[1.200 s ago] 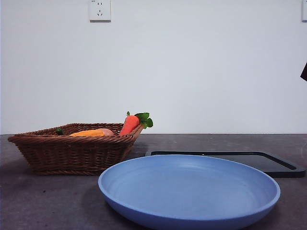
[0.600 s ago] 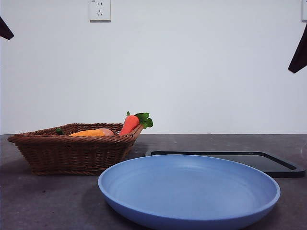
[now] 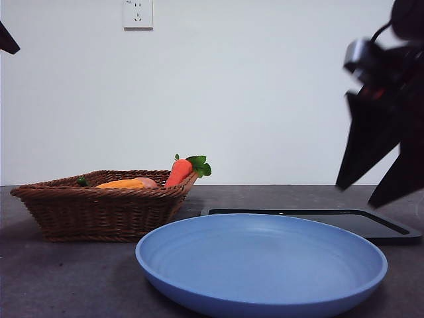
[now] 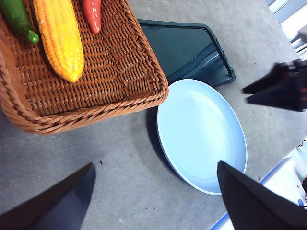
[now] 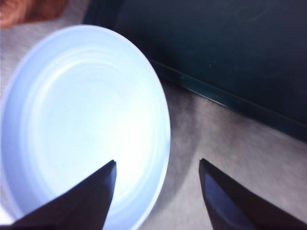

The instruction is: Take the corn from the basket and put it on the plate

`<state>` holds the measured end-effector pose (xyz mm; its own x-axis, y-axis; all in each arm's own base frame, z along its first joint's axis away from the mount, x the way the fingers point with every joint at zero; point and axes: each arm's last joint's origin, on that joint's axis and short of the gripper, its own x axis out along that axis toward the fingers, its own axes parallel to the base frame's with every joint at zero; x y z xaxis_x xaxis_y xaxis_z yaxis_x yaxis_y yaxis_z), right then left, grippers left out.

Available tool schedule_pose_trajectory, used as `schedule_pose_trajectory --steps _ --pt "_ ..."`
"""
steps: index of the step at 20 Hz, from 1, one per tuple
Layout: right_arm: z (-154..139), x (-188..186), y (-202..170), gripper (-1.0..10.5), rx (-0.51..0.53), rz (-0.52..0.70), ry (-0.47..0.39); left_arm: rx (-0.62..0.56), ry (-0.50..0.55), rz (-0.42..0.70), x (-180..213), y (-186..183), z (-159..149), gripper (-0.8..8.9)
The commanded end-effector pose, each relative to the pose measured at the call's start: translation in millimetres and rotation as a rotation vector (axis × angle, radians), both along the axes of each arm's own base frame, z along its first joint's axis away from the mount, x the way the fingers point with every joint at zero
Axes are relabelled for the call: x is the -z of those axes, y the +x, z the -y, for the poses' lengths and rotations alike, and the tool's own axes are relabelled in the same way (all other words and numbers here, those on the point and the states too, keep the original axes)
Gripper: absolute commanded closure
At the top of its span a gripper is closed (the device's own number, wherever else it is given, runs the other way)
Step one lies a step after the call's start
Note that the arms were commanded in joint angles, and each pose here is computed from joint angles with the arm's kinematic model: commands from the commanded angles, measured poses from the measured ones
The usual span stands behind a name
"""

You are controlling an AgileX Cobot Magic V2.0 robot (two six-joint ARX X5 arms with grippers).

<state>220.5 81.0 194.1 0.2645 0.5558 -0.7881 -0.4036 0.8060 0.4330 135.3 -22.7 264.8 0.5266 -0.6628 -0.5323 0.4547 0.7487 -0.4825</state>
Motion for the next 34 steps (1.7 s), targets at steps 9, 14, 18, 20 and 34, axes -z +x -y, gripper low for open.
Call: schedule_pose_trajectory --steps 9,14,18,20,34 --pt "-24 41 21 8.0 -0.045 -0.09 -0.019 0.003 -0.003 0.024 -6 2 0 4.0" --pt "-24 41 21 9.5 -0.041 -0.092 -0.018 0.001 -0.007 0.042 -8 3 1 4.01" --pt "-22 27 21 9.5 -0.014 -0.061 0.005 -0.039 -0.005 0.093 -18 10 5 4.01" --pt "-22 10 19 9.5 -0.014 -0.033 0.013 -0.046 0.027 0.105 -24 17 10 4.01" --pt "17 -99 -39 9.5 0.1 0.248 0.031 -0.068 0.369 0.014 -32 166 84 4.11"
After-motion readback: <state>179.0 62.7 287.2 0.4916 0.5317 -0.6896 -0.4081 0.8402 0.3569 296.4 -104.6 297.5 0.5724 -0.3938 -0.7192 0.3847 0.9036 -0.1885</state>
